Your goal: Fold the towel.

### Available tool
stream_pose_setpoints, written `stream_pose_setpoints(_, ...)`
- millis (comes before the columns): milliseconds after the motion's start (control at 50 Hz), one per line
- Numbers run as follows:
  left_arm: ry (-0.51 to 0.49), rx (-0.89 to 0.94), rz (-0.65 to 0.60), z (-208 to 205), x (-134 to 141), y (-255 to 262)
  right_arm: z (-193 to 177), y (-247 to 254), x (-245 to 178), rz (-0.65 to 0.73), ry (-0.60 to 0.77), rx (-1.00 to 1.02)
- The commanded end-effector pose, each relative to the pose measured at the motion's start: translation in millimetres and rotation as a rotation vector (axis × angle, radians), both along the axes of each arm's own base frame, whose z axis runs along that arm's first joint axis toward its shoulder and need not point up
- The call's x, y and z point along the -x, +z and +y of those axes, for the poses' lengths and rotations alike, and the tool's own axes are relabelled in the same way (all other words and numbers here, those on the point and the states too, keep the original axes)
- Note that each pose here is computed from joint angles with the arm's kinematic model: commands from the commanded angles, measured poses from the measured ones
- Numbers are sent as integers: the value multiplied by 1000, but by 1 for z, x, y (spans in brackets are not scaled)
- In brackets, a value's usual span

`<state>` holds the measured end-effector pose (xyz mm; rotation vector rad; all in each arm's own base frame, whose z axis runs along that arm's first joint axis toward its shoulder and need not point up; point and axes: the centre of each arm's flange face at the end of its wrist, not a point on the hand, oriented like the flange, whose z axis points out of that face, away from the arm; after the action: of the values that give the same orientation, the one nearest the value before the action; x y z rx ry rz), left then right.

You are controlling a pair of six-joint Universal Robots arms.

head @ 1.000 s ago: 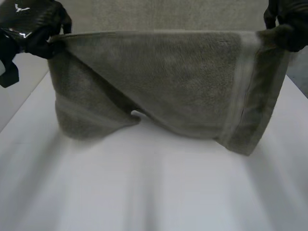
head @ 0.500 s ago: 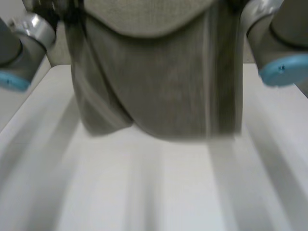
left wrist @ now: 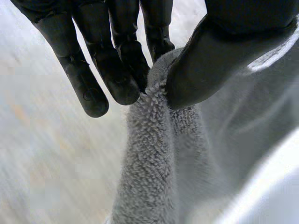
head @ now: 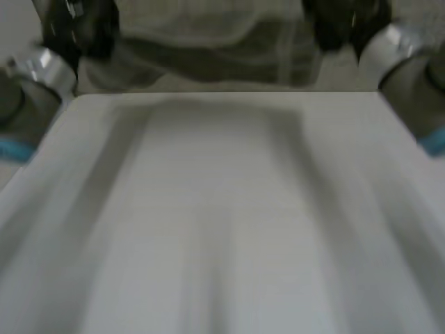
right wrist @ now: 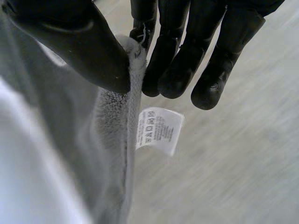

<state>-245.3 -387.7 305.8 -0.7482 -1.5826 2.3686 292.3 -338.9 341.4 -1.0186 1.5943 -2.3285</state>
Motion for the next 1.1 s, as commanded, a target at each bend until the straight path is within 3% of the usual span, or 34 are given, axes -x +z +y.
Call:
stream_pose_setpoints(20, -40, -166, -141, 33, -6, -118, 21, -104, 19, 158, -8, -278)
stream_pose_setpoints(80, -35, -211, -220, 44, -8, -152, 36, -135, 25, 214, -13, -353)
stream_pose_setpoints(200, -36, -221, -291, 50, -7, -170, 46, -165, 38, 217, -64, -396)
stream_pose_setpoints(360, -24, -232, -298, 47, -8, -177, 37, -155, 58, 179, -163, -325)
stream_pose_setpoints(800, -17, -272, -308, 45, -11, -194, 32, -161, 72, 130, -222, -374)
stream_pose_setpoints(900, -16, -274, -308, 45, -11, -194, 20, -155, 87, 113, -316, -360)
stream_pose_setpoints(1100, -3, -275, -303, 45, -12, -192, 14, -153, 96, 106, -351, -360)
